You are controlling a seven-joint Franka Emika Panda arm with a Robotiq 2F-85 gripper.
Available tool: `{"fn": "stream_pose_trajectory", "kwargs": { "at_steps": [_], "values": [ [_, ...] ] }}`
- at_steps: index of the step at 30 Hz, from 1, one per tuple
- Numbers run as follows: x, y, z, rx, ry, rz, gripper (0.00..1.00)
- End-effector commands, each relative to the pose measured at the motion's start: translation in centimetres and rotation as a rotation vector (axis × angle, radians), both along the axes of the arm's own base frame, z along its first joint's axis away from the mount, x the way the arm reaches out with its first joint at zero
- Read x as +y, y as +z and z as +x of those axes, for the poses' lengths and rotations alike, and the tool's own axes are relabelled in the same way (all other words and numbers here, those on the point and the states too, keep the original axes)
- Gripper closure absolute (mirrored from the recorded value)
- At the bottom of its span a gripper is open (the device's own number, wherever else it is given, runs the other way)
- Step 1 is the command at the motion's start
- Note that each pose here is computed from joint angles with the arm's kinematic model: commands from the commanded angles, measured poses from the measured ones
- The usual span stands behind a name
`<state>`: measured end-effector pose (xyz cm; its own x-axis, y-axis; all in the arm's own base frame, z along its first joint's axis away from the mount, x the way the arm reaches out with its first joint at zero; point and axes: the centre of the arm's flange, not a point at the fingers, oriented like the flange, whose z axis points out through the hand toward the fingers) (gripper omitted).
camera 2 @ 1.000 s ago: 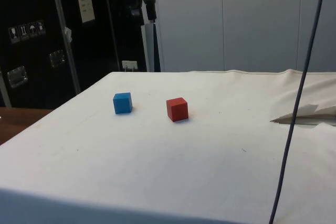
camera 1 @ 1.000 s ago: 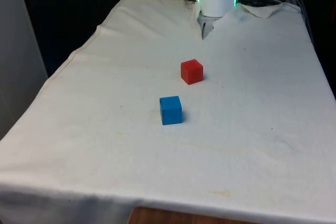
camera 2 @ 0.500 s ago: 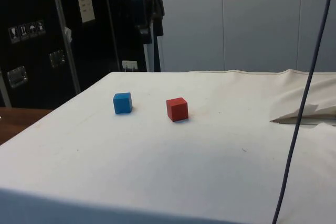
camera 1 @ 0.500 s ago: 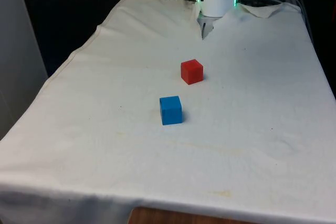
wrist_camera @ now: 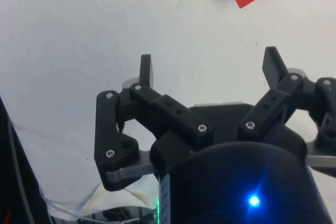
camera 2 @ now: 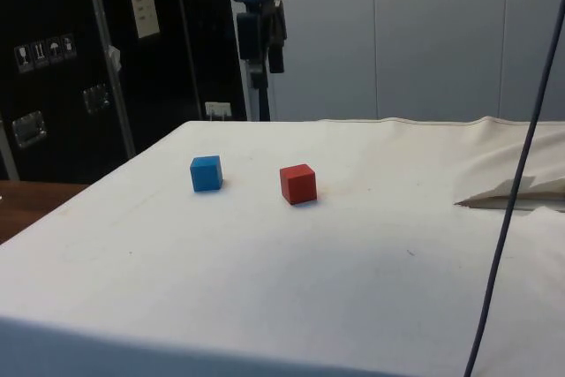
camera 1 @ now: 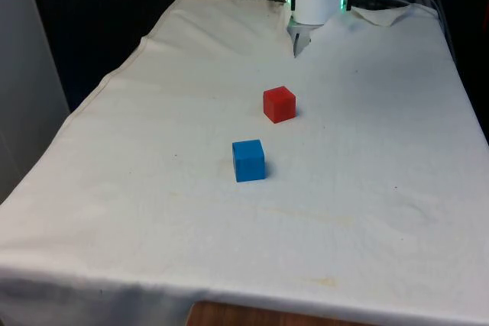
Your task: Stack the two cubes.
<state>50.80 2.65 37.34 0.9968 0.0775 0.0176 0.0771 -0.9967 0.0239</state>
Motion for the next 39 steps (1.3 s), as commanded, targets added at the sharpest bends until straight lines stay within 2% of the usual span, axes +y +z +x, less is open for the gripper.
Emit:
{"fn": "stream_pose_trajectory", "kwargs": {
  "at_steps": [1, 5, 6, 7, 13, 14, 15, 20, 23, 24, 25, 32, 33, 35, 39],
  "values": [
    [0.0, 0.0, -0.4, -0.01, 0.006, -0.005, 0.0],
    [-0.1, -0.3, -1.1, -0.007, 0.021, -0.002, 0.0],
    [0.0, -0.2, -0.9, 0.002, 0.015, 0.0, 0.0],
    [-0.1, -0.3, -1.2, -0.007, 0.025, -0.002, 0.0],
    [0.0, -1.3, -1.3, -0.006, 0.039, -0.001, 0.0],
    [-0.1, -1.1, -1.4, 0.006, 0.037, 0.0, 0.0],
    [0.0, -1.5, -1.4, -0.008, 0.045, 0.0, 0.0],
    [-0.2, -2.4, -1.5, -0.026, 0.06, 0.003, 0.0],
    [-0.8, -2.9, -1.5, -0.031, 0.06, 0.007, 0.0],
    [-0.7, -2.8, -1.6, -0.021, 0.058, 0.002, 0.0],
    [-1.1, -3.1, -1.5, -0.031, 0.06, 0.008, 0.0],
    [-2.8, -4.3, -1.4, -0.034, 0.057, 0.016, 0.0],
    [-2.6, -4.2, -1.3, -0.025, 0.058, 0.008, 0.0],
    [-3.4, -4.7, -1.4, -0.037, 0.056, 0.016, 0.0],
    [-3.8, -5.5, -1.3, -0.041, 0.057, 0.014, 0.0]
  ]
}}
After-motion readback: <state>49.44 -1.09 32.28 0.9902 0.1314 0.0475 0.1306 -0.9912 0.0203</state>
